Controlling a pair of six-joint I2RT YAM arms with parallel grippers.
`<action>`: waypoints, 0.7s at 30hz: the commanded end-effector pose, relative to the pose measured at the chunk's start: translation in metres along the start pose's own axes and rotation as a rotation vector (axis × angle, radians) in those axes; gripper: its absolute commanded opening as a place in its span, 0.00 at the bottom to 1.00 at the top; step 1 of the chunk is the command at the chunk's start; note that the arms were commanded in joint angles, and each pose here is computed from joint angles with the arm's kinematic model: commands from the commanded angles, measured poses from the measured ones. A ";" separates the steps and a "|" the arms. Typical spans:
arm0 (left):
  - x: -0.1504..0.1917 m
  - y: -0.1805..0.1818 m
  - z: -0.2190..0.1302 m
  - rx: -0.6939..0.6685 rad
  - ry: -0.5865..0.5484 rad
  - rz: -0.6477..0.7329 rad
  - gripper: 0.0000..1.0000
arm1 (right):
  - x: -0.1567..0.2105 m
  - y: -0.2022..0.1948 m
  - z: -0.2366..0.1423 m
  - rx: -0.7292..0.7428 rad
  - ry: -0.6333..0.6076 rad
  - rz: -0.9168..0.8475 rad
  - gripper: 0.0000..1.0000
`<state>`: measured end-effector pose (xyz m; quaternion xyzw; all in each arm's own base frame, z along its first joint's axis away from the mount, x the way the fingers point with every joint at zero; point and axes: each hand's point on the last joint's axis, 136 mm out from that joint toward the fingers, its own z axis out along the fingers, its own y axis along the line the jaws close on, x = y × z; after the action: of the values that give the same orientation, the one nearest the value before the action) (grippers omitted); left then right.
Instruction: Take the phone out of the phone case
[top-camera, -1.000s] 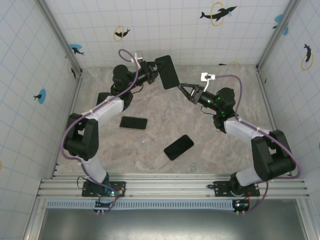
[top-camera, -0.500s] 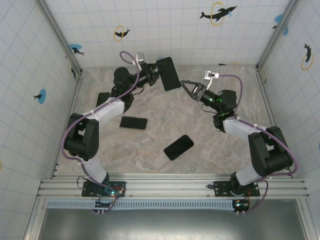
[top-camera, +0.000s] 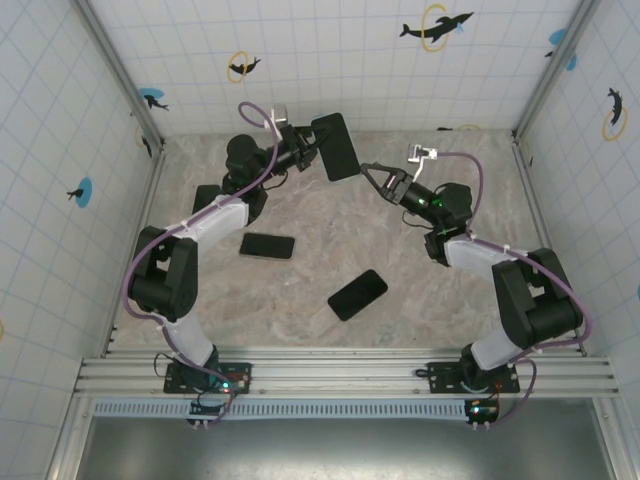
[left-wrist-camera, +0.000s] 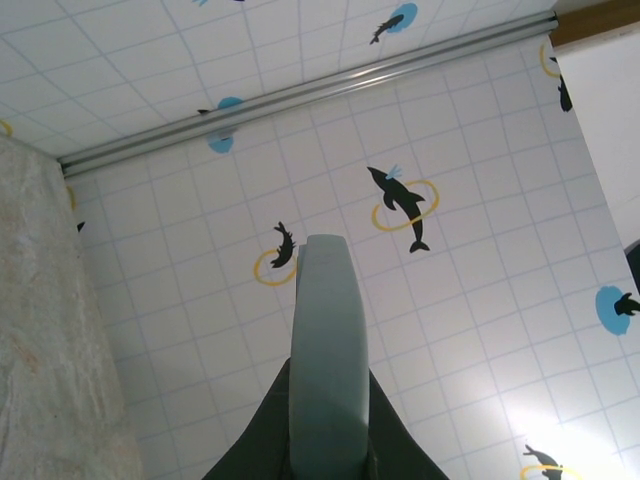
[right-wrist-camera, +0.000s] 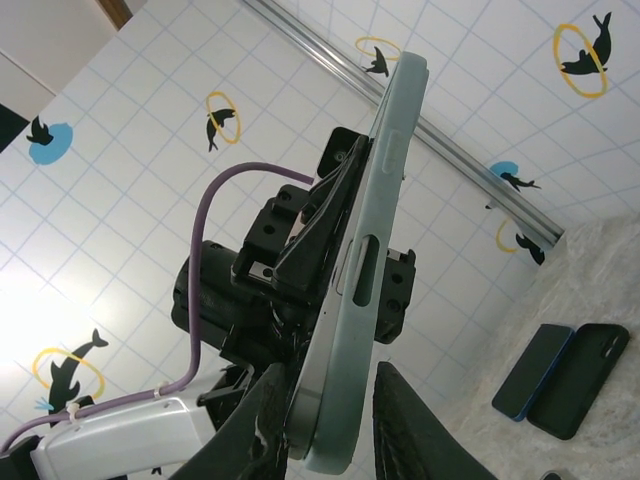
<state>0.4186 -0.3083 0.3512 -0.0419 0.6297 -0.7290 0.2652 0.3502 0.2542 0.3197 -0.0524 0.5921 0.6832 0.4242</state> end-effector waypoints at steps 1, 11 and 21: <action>0.003 -0.054 -0.004 0.148 0.004 0.064 0.00 | 0.000 -0.005 -0.004 -0.004 -0.017 0.014 0.26; 0.003 -0.057 -0.003 0.143 0.014 0.082 0.00 | 0.002 0.002 0.001 -0.048 0.003 0.023 0.25; 0.002 -0.044 -0.001 0.090 0.015 0.093 0.00 | -0.010 0.017 -0.005 -0.089 -0.039 0.010 0.25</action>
<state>0.4148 -0.3087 0.3519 -0.0366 0.6266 -0.7341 0.2592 0.3534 0.2500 0.3183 -0.0351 0.5814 0.7008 0.4118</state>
